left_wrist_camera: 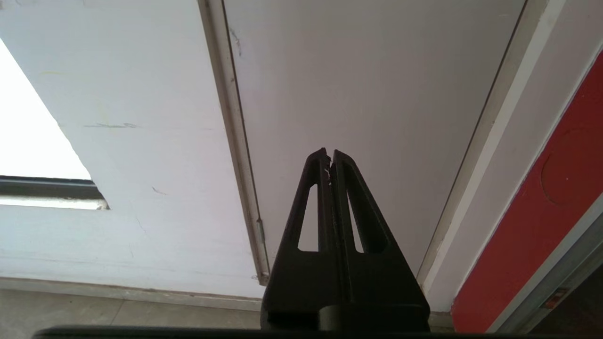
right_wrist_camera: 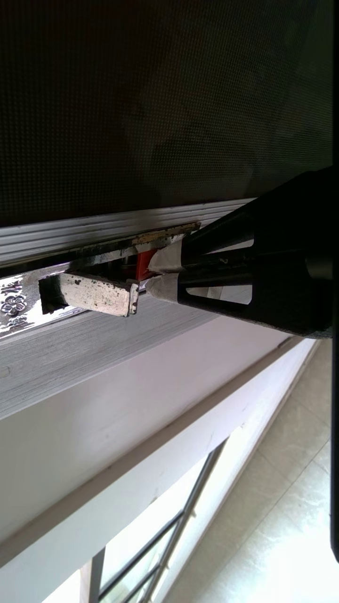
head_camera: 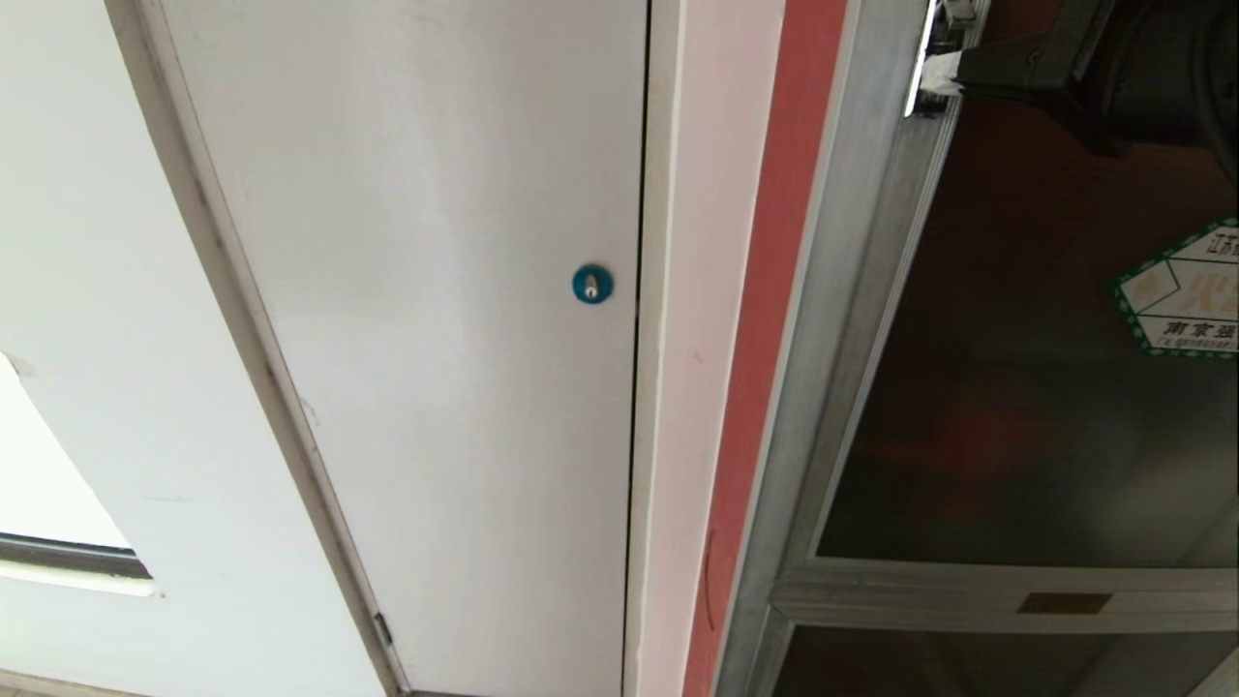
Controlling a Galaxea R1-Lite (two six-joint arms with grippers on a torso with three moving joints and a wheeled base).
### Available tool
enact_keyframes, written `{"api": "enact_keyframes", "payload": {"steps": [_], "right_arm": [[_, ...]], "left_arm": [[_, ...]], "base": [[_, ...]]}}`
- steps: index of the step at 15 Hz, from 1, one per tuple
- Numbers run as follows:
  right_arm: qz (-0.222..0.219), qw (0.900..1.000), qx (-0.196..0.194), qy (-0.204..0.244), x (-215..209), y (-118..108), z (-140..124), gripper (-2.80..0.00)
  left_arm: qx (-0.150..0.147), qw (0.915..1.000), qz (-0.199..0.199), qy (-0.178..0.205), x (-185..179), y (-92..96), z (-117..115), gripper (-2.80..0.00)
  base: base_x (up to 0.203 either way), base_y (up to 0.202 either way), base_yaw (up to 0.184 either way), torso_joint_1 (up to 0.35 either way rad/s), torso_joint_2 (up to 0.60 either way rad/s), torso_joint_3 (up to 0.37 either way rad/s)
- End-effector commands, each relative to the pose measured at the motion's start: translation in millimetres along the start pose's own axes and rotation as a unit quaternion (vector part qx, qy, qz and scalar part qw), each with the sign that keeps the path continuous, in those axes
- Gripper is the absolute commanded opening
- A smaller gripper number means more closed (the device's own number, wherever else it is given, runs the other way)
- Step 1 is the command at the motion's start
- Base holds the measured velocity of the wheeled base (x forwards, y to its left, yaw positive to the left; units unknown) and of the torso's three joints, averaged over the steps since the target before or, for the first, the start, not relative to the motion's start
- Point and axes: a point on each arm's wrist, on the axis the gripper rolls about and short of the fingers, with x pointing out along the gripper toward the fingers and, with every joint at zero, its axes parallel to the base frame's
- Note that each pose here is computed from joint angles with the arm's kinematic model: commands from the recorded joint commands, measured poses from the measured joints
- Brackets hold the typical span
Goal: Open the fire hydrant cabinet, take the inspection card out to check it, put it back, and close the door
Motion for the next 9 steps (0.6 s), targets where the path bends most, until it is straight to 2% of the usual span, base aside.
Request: {"api": "enact_keyframes", "payload": {"steps": [1, 4, 9], "right_arm": [[0.002, 1.000, 0.001, 0.000, -4.7, 1.2, 1.0, -2.80], [0.013, 1.000, 0.002, 0.015, -16.1, 6.2, -8.8, -2.80], [0.070, 0.996, 0.000, 0.052, -51.3, 27.8, -43.1, -2.80]], "left_arm": [[0.000, 1.0000, 0.000, 0.003, 0.4, 0.0, -1.6, -2.80], [0.000, 1.0000, 0.001, 0.003, 0.4, 0.0, -1.7, -2.80], [0.000, 1.0000, 0.000, 0.003, 0.4, 0.0, -1.6, -2.80]], "base": [[0.000, 0.000, 0.000, 0.000, 0.00, 0.000], [0.000, 0.000, 0.000, 0.000, 0.00, 0.000], [0.000, 0.000, 0.000, 0.000, 0.00, 0.000]]}}
